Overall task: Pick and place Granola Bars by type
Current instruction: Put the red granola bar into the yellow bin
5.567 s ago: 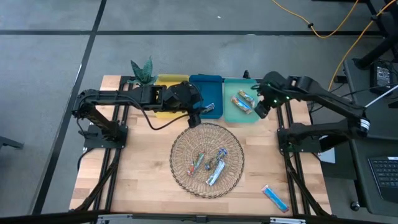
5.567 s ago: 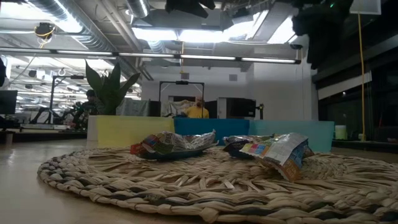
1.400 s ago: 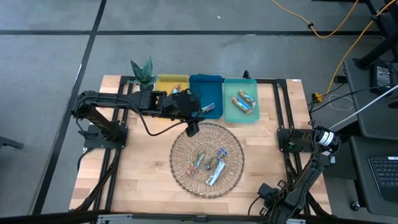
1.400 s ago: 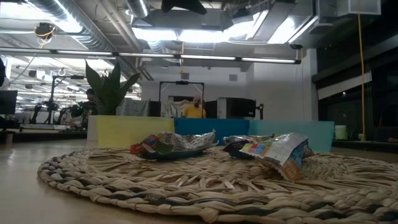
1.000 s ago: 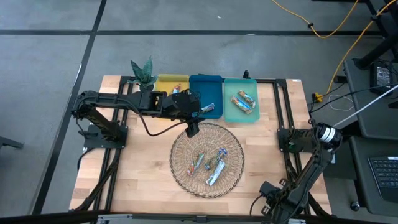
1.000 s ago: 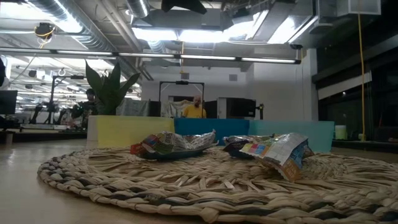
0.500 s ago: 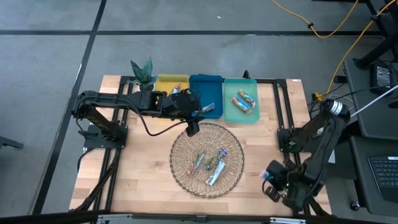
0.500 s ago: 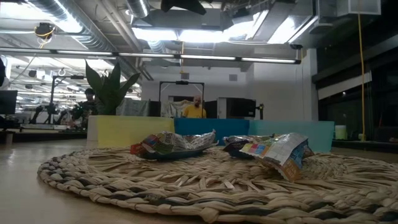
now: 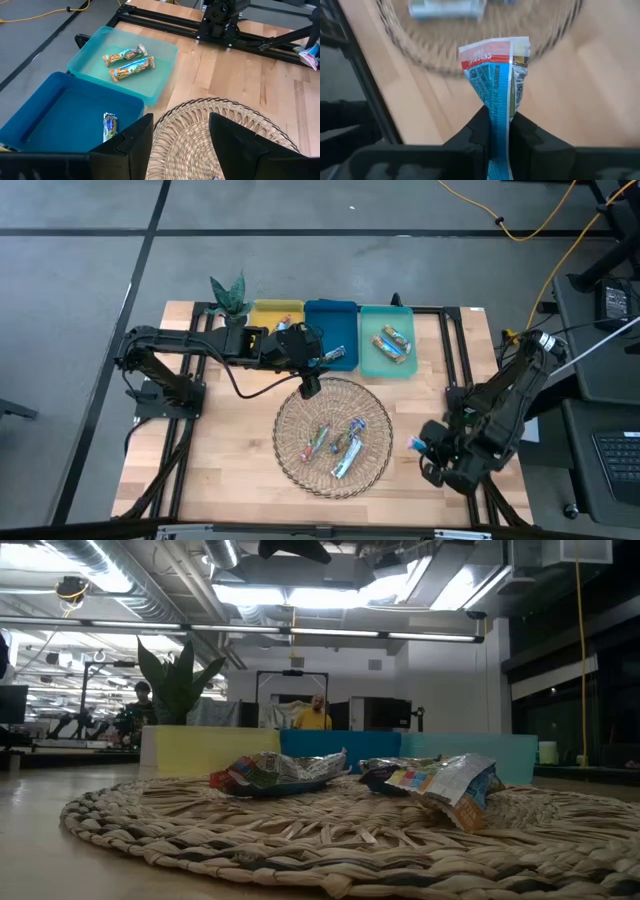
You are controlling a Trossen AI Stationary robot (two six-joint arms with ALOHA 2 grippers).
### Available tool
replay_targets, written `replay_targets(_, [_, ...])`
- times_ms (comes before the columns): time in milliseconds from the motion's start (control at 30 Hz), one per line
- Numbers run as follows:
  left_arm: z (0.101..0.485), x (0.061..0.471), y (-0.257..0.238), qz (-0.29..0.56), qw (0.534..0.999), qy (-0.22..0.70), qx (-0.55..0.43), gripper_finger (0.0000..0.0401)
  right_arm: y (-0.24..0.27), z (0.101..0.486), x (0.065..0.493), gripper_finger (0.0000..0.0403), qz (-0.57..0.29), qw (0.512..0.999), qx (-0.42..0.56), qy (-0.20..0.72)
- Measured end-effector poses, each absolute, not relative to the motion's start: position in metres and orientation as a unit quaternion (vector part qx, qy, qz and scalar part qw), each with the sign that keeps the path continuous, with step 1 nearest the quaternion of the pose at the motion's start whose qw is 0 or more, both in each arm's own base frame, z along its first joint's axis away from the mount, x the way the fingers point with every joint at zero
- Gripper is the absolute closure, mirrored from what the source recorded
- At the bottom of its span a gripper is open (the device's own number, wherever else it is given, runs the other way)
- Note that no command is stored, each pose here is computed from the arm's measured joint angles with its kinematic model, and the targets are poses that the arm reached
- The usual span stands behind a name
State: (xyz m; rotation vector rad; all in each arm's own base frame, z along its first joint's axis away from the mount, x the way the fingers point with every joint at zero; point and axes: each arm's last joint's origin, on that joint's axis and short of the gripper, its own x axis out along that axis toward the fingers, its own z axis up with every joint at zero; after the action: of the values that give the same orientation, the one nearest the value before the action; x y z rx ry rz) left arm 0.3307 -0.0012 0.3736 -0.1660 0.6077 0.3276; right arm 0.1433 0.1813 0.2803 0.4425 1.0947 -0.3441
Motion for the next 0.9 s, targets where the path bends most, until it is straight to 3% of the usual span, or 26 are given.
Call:
replay_targets(533, [0.374, 0.33, -0.001, 0.17, 0.937, 0.296, -0.078, 0.0217, 0.092, 0.351, 0.202, 0.0354, -0.141, 0.904, 0.098, 0.391])
replay_targets(900, [0.376, 0.332, 0.001, 0.156, 0.944, 0.29, -0.037, 0.0217, 0.041, 0.375, 0.237, 0.0354, -0.13, 0.947, 0.071, 0.287])
